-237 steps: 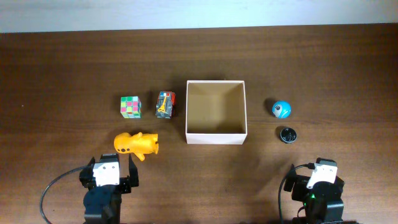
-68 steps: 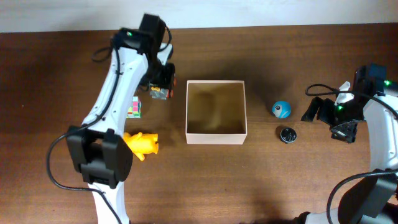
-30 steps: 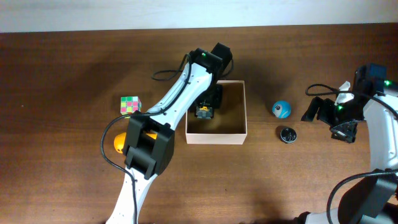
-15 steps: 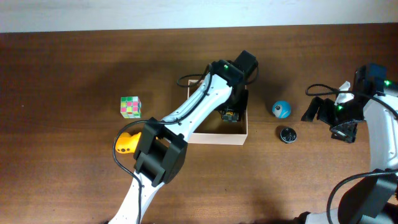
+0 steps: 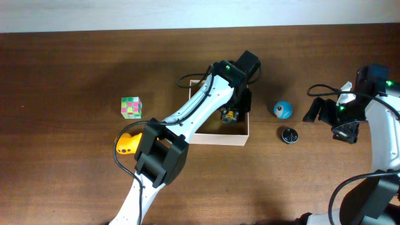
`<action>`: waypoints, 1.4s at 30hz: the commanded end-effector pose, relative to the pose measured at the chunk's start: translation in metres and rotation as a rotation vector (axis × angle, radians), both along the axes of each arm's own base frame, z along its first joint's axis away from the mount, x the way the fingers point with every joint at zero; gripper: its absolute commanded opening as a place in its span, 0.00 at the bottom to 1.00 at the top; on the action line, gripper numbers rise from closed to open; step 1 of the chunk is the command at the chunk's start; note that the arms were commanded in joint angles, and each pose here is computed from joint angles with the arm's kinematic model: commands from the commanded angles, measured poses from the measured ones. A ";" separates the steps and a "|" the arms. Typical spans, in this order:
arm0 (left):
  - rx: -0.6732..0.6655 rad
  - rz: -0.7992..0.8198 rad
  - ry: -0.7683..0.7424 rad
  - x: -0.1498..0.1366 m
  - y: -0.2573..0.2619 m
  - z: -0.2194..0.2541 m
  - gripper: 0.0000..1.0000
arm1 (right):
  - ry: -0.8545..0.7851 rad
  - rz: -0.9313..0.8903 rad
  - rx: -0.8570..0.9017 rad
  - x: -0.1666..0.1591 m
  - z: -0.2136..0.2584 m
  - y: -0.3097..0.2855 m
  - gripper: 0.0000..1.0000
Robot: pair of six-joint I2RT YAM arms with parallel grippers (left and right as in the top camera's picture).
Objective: Pack container
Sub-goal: 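Carry the truck with left gripper into the box and release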
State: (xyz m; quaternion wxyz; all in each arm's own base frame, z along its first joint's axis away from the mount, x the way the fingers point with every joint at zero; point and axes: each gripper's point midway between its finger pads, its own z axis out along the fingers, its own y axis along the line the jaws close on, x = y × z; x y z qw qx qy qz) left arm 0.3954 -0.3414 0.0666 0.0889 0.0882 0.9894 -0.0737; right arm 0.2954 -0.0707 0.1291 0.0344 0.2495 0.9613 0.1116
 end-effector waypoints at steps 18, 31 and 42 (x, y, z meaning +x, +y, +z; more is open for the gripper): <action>0.140 -0.019 -0.035 -0.007 0.034 0.045 0.45 | -0.018 0.006 -0.002 0.004 0.003 -0.002 0.99; 0.241 -0.080 0.024 -0.024 0.052 0.020 0.44 | -0.018 0.006 -0.002 0.004 0.003 -0.002 0.99; 0.219 -0.084 0.018 -0.022 0.045 -0.009 0.43 | -0.018 0.006 -0.002 0.004 0.003 -0.002 0.99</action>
